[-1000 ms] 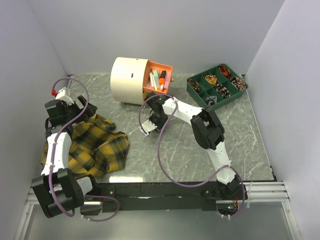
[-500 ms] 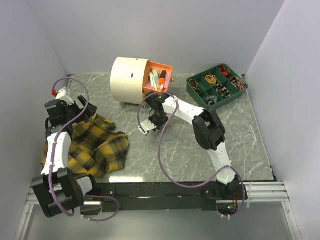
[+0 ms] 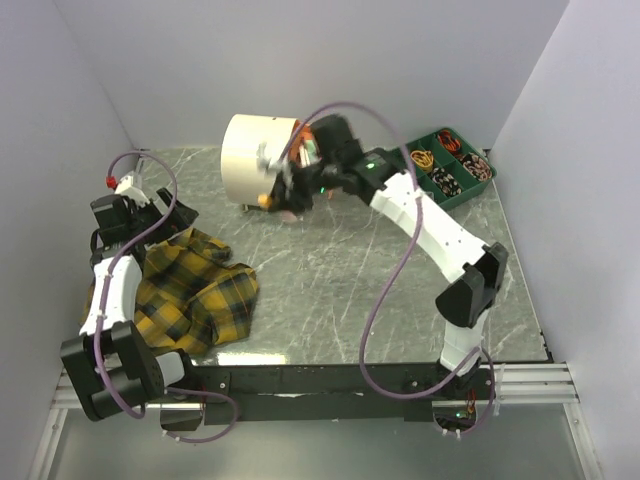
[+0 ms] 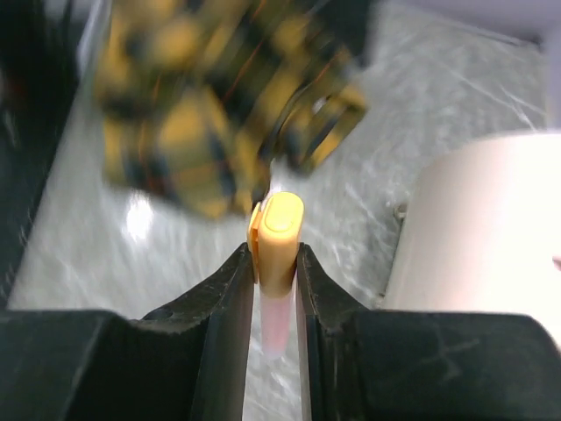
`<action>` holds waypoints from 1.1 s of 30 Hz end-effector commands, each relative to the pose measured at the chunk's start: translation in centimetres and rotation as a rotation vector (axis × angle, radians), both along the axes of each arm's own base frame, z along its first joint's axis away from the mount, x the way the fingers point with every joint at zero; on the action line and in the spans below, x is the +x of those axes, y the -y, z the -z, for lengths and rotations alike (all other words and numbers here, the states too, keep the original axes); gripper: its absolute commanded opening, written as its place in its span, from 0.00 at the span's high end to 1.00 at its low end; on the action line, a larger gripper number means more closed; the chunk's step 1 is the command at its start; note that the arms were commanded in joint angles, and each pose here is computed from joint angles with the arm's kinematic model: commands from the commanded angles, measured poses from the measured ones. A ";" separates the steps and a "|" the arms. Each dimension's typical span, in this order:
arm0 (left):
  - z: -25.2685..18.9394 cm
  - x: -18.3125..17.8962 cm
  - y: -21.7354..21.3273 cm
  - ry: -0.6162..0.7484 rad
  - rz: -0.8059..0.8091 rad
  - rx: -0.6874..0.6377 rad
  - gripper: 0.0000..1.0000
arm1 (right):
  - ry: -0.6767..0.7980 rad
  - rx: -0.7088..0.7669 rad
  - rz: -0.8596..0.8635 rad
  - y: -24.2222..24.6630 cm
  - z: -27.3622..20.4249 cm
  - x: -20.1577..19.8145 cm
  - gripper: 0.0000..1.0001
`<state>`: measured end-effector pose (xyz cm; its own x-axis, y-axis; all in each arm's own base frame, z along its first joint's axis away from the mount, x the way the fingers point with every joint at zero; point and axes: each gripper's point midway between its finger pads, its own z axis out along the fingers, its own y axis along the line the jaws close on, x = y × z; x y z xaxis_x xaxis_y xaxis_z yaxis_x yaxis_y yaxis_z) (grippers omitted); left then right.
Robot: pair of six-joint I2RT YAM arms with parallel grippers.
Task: Sort the stationery into containers
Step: Pick up the pen from the center of the board, then place the pen in the drawer.
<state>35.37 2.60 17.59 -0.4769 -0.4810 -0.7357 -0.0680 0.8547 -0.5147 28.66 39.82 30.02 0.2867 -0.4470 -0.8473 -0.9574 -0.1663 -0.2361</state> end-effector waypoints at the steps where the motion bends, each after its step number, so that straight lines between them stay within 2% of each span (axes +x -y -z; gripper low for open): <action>1: -4.1 2.1 0.1 0.083 0.056 0.000 0.01 | -0.374 0.414 0.320 1.1 -8.9 6.5 1.00; 3: -4.2 2.7 -0.2 0.083 0.064 0.005 0.00 | -0.483 0.477 0.442 1.9 -9.2 9.5 1.00; 5: -4.8 3.6 -0.4 0.094 0.067 0.005 0.01 | -0.466 0.528 0.514 3.4 -10.3 12.3 1.00; 9: -5.3 4.5 -0.5 0.090 0.089 -0.017 0.01 | -0.507 0.581 0.629 5.2 -9.4 17.0 1.00; 14: -5.9 4.7 -1.1 0.091 0.099 0.017 0.01 | -0.523 0.623 0.713 6.9 -8.5 20.8 1.00; 21: -5.7 4.8 -0.8 0.101 0.146 -0.006 0.00 | -0.535 0.629 0.774 6.7 -5.8 24.5 1.00; 22: -5.6 5.0 -0.9 0.099 0.146 -0.011 0.01 | -0.532 0.634 0.781 6.7 -5.8 24.9 0.95; 24: -5.5 5.1 -0.9 0.096 0.153 -0.019 0.00 | -0.519 0.645 0.801 6.7 -5.6 25.7 0.92; 28: -5.8 5.8 -1.1 0.101 0.163 -0.026 0.00 | -0.501 0.644 0.842 6.9 -5.1 26.6 0.54; 31: -6.3 6.4 -1.0 0.116 0.174 -0.039 0.01 | -0.489 0.642 0.855 7.3 -5.4 26.4 0.43; 33: -6.7 6.9 -1.2 0.130 0.178 -0.036 0.01 | -0.472 0.650 0.858 7.7 -6.4 26.0 0.40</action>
<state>40.80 3.61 20.93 -0.5222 -0.4598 -0.7183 0.0586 0.8209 -0.5681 54.87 33.08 31.07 -0.4231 0.1726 -0.8895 -0.6842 0.5828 0.4385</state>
